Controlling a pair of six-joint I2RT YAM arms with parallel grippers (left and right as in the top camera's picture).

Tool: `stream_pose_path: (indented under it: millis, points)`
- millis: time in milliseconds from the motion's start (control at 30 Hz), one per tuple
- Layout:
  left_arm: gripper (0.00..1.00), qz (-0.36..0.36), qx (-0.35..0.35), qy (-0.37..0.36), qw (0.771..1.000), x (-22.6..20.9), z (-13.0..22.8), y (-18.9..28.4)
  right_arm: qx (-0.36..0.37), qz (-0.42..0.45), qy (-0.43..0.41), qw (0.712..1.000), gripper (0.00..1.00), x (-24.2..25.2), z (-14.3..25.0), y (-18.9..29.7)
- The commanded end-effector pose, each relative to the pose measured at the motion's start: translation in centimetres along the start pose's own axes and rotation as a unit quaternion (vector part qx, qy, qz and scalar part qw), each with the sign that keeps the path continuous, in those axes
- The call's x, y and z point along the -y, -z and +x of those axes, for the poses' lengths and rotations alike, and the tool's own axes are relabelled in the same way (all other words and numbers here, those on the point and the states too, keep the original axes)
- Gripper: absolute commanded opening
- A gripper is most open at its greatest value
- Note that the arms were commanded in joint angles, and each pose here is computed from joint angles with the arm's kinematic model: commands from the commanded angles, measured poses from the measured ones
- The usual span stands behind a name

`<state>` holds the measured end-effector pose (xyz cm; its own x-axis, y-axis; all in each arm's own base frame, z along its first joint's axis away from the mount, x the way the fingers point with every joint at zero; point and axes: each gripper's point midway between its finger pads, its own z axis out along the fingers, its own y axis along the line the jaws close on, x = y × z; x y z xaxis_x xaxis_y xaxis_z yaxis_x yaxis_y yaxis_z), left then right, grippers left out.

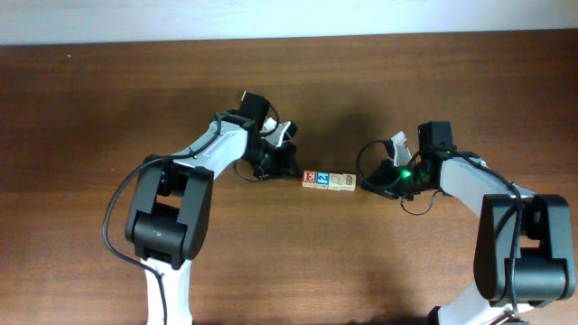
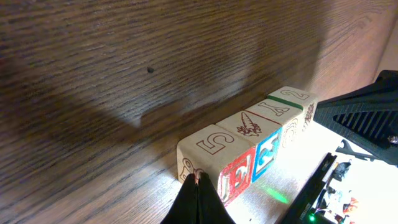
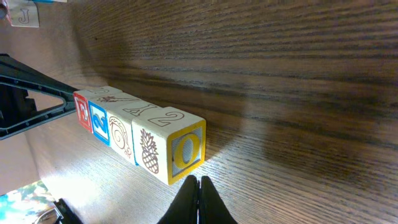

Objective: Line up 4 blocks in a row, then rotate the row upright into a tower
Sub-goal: 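Squeeze the row between both grippers, pushing the right gripper leftward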

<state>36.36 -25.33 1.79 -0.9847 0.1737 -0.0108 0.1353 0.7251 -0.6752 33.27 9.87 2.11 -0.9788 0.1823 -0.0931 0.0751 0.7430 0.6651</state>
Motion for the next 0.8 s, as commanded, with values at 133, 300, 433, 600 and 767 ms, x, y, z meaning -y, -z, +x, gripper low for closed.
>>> stream_pose_path:
  millis: [133, 300, 433, 600, 767]
  points:
    - [0.00, -0.022, -0.015, -0.002, 1.000, -0.4, 0.9, -1.8, 0.000, 0.004, -0.008, 1.000, 0.04, 0.5, 0.1, -0.1]
    - [0.00, -0.022, -0.014, -0.002, 1.000, -0.4, 0.8, -1.8, -0.005, 0.013, 0.031, 0.999, 0.04, 1.1, 0.1, -1.4]
    - [0.00, -0.022, -0.014, -0.004, 1.000, -0.4, 0.8, -1.8, -0.002, -0.026, 0.052, 0.998, 0.04, -0.8, -0.2, -1.8]
    - [0.00, -0.021, -0.014, -0.004, 1.000, -0.4, 0.8, -1.8, 0.000, -0.039, 0.056, 0.998, 0.04, -1.9, 0.0, -0.9]
    - [0.00, -0.018, -0.015, -0.004, 1.000, -0.2, 0.8, -1.8, 0.016, -0.045, 0.079, 0.996, 0.04, -3.9, -0.2, 0.6]
